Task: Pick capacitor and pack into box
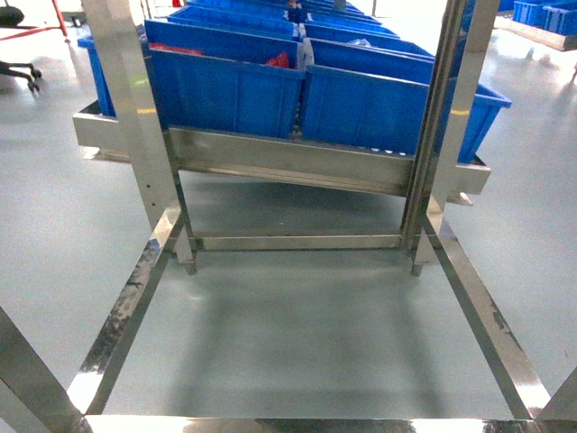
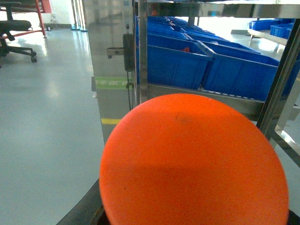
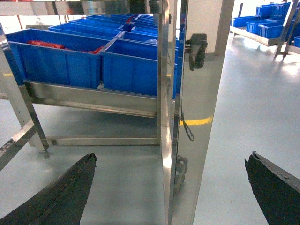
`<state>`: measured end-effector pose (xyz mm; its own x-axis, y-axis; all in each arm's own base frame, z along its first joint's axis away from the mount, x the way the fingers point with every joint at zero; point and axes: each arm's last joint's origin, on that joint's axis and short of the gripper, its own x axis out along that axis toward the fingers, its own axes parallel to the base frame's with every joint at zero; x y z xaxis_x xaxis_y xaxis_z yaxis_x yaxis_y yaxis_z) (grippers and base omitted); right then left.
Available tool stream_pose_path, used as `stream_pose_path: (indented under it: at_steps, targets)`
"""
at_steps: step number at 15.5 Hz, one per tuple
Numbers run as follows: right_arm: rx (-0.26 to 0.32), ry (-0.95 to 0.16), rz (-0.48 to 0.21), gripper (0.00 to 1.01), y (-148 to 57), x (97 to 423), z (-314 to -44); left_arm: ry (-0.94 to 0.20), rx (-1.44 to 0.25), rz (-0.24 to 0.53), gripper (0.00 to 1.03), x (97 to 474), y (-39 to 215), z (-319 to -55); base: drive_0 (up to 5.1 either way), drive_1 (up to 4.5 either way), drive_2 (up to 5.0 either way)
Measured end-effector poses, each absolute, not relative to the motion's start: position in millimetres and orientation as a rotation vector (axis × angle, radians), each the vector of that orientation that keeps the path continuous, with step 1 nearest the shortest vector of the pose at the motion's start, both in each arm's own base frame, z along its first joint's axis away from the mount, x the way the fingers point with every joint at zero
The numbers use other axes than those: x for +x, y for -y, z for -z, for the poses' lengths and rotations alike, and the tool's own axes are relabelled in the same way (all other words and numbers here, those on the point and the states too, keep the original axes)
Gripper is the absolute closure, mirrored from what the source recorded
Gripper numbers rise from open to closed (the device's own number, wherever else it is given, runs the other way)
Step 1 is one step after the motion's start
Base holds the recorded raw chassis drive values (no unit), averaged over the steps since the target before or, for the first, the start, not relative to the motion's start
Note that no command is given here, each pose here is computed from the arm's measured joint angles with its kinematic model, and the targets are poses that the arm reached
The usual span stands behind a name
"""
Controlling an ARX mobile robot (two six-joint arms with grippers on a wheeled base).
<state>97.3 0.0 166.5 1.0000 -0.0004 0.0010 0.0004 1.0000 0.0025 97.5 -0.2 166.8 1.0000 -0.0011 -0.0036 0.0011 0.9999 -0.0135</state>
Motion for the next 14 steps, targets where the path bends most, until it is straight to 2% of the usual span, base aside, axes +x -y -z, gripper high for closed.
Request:
stream_pose_path:
  at_steps: [7, 14]
  targets:
    - [0.002, 0.002, 0.001, 0.03, 0.0, 97.3, -166.7, -0.002, -0.013, 0.001, 0.59, 97.5, 0.1, -166.9, 0.0, 0.00, 0.0]
    - [0.002, 0.001, 0.000, 0.03, 0.0, 97.3, -166.5, -0.004, -0.013, 0.002, 0.59, 97.5, 0.1, -166.7, -4.8, 2.67, 2.7]
